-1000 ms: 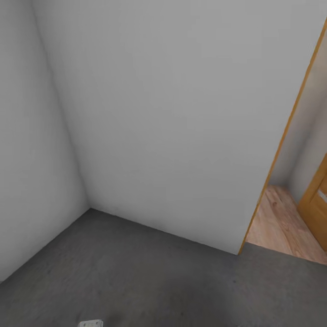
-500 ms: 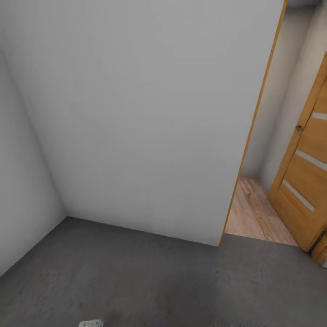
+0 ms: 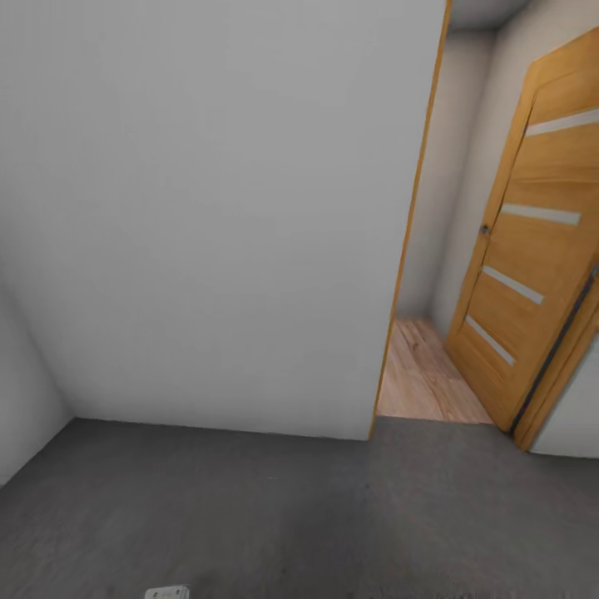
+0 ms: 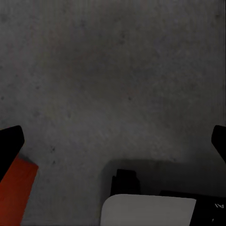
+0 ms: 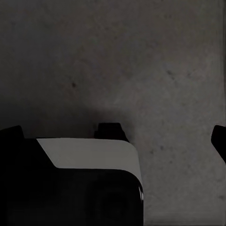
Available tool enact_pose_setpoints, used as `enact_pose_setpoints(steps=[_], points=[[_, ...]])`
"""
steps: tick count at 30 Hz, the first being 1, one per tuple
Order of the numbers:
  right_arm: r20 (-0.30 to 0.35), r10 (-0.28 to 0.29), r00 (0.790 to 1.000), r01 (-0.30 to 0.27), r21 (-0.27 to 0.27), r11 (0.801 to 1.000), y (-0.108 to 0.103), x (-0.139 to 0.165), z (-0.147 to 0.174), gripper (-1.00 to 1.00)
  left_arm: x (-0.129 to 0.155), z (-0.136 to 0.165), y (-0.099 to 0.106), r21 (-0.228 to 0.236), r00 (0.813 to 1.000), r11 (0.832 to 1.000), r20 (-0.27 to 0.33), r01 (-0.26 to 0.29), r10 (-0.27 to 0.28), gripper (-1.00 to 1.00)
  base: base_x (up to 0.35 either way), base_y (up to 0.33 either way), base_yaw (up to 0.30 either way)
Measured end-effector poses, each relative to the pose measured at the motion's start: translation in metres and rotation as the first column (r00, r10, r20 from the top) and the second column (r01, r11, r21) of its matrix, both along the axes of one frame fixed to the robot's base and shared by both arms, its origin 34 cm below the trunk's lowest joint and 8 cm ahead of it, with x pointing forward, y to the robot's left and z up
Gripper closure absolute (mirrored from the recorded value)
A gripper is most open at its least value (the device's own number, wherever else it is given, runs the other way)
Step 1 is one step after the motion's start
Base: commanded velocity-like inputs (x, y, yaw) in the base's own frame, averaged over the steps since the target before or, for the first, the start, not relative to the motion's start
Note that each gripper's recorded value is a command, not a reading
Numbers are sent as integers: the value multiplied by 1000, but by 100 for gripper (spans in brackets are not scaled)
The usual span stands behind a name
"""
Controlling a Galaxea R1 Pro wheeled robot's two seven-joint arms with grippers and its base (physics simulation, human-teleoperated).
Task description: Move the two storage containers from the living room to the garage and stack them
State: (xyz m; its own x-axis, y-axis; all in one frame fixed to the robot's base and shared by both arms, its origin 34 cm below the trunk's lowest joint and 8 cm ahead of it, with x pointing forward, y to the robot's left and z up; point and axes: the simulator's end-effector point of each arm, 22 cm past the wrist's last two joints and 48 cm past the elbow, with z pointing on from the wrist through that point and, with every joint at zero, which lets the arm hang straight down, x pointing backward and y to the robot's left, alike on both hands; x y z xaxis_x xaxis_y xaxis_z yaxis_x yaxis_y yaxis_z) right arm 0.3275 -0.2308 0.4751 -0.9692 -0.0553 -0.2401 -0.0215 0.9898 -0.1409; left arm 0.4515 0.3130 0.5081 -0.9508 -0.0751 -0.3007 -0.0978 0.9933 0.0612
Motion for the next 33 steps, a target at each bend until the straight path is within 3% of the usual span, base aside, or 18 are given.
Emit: enact_pose_setpoints(steps=[33], points=[[0,0,1000,0,2,1000,2,0,0,-100,0,0,0,0,1000,1000,0,0,0,-100,0,0,-297]])
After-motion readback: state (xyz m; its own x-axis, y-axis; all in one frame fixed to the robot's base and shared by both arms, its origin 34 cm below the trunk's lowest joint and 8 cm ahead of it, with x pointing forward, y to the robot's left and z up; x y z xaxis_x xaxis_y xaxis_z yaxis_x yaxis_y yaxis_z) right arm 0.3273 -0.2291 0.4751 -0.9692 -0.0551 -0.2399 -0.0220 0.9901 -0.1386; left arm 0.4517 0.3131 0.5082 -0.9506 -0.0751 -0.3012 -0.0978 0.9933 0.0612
